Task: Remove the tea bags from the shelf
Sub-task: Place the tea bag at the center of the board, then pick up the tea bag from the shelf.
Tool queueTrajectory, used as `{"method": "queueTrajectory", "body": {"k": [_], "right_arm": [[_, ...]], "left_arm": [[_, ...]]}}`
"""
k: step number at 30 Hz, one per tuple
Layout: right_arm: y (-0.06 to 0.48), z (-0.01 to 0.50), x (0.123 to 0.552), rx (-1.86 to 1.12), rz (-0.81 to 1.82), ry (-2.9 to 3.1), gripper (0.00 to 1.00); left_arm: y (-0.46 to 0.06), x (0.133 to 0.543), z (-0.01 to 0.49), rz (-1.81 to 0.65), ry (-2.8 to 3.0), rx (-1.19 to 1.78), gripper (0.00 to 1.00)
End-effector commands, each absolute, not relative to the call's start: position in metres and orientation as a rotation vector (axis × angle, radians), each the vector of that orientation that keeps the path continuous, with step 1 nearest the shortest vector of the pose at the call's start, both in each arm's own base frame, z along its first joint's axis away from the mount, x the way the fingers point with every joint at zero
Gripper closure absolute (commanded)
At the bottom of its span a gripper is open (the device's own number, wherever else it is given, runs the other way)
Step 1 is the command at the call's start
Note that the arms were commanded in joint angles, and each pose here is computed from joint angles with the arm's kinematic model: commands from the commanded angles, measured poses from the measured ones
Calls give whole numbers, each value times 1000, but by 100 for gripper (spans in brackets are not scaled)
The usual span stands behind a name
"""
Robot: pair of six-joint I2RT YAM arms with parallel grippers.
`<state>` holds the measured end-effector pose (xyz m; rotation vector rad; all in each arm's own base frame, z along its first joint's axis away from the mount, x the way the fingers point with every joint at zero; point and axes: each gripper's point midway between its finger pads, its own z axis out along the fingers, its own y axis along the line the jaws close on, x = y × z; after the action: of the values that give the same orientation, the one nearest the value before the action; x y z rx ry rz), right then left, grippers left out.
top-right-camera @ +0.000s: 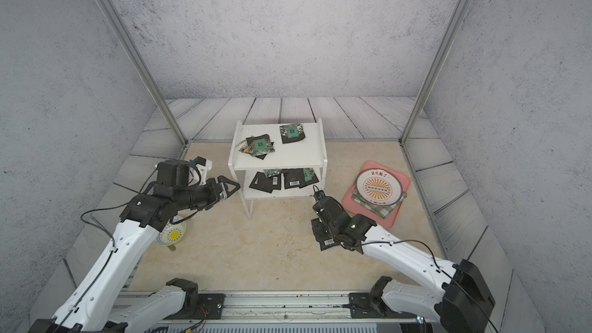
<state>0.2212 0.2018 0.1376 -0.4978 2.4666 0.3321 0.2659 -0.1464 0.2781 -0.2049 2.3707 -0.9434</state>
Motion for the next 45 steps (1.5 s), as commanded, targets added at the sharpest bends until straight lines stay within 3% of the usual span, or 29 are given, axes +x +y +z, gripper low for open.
{"method": "queueTrajectory", "body": {"k": [1,10,22,30,45], "right_arm": [[202,166,212,-558,371,2439,51],[223,250,209,-648,510,2325,50],[245,348,220,-655,581,2285,35],[264,387,262,-574,556,2312,28],[257,398,360,-344,570,2327,27]], "left_arm": [[-146,261,292,-927,2355,-153,26],[-144,257,336,-917,2277,-101,28],[-152,270,369,-966,2222,-76,26],[-156,283,377,-966,2212,-69,26],[-156,312,378,-908,2232,-97,26]]}}
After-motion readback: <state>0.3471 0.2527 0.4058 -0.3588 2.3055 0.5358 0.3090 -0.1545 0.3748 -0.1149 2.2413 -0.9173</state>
